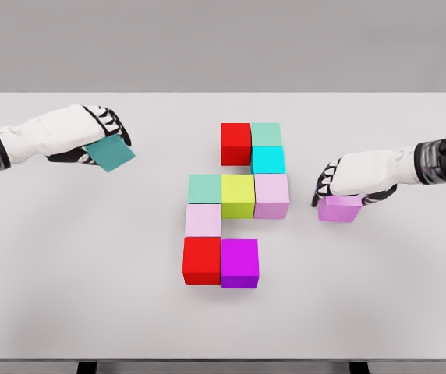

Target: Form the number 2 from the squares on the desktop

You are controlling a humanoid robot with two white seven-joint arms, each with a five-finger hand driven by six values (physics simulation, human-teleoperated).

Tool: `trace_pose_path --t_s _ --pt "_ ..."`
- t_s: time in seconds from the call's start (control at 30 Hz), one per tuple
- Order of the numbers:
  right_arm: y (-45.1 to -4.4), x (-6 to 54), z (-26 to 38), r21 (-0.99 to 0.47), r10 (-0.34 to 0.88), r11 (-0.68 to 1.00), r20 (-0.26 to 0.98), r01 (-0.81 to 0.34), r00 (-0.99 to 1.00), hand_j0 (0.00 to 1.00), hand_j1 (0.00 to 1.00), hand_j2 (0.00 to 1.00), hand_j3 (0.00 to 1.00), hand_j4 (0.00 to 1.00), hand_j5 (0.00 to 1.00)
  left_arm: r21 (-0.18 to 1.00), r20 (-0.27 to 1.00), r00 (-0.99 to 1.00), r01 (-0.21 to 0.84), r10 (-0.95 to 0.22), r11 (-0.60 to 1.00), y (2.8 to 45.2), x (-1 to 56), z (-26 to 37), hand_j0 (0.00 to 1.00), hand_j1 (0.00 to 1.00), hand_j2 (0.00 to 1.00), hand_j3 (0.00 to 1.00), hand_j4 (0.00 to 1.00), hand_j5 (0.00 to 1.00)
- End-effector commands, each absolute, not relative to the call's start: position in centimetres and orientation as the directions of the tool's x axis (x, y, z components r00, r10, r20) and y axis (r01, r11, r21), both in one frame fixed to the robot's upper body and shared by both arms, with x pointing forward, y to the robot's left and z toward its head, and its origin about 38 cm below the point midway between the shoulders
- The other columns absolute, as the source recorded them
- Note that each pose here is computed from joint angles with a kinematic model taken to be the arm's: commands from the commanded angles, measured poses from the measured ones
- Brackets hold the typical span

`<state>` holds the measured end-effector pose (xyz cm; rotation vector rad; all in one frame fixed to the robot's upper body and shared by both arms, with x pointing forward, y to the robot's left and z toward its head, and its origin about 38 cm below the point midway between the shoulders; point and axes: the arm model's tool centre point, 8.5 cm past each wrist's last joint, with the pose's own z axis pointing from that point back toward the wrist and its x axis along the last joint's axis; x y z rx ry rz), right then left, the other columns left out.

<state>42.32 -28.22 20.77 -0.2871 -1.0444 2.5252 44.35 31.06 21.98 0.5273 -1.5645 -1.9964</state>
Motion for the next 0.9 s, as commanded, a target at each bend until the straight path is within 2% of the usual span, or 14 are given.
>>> trace_pose_path --t_s 0.0,0.1,0.47,0.7,0.87 --pt "-28.3 42.3 20.8 -0.712 0.433 -0.644 -0.039 -0.279 -0.901 0.7 0.7 0.7 0.7 0.7 0.7 0.977 0.038 -0.807 0.153 -0.589 -0.146 29.2 43.8 22.7 0.42 0.42 0.42 0.42 0.42 0.42" --pt "-28.8 42.3 20.9 -0.709 0.441 -0.645 -0.043 -0.284 -0.896 0.7 0.7 0.7 0.7 0.7 0.7 0.981 0.052 -0.817 0.149 -0.574 -0.123 27.9 43.9 22.6 0.4 0.4 0.4 0.4 0.4 0.4" --pt "-28.7 41.4 21.7 -0.722 0.423 -0.64 -0.045 -0.263 -0.905 0.7 0.7 0.7 0.7 0.7 0.7 0.98 0.087 -0.734 0.183 -0.673 -0.073 26.4 45.7 22.1 0.4 0.4 0.4 0.4 0.4 0.4" --pt "-28.1 39.6 23.0 -0.756 0.394 -0.599 0.008 -0.264 -0.919 0.67 0.67 0.67 0.67 0.67 0.67 0.979 0.109 -0.65 0.203 -0.752 -0.034 24.4 46.9 20.9 0.4 0.4 0.4 0.4 0.4 0.4" --pt "-27.6 38.8 22.0 -0.77 0.393 -0.556 0.09 -0.314 -0.915 0.66 0.66 0.66 0.66 0.66 0.66 0.979 0.132 -0.587 0.203 -0.798 0.013 22.9 47.5 20.2 0.38 0.38 0.38 0.38 0.38 0.38"
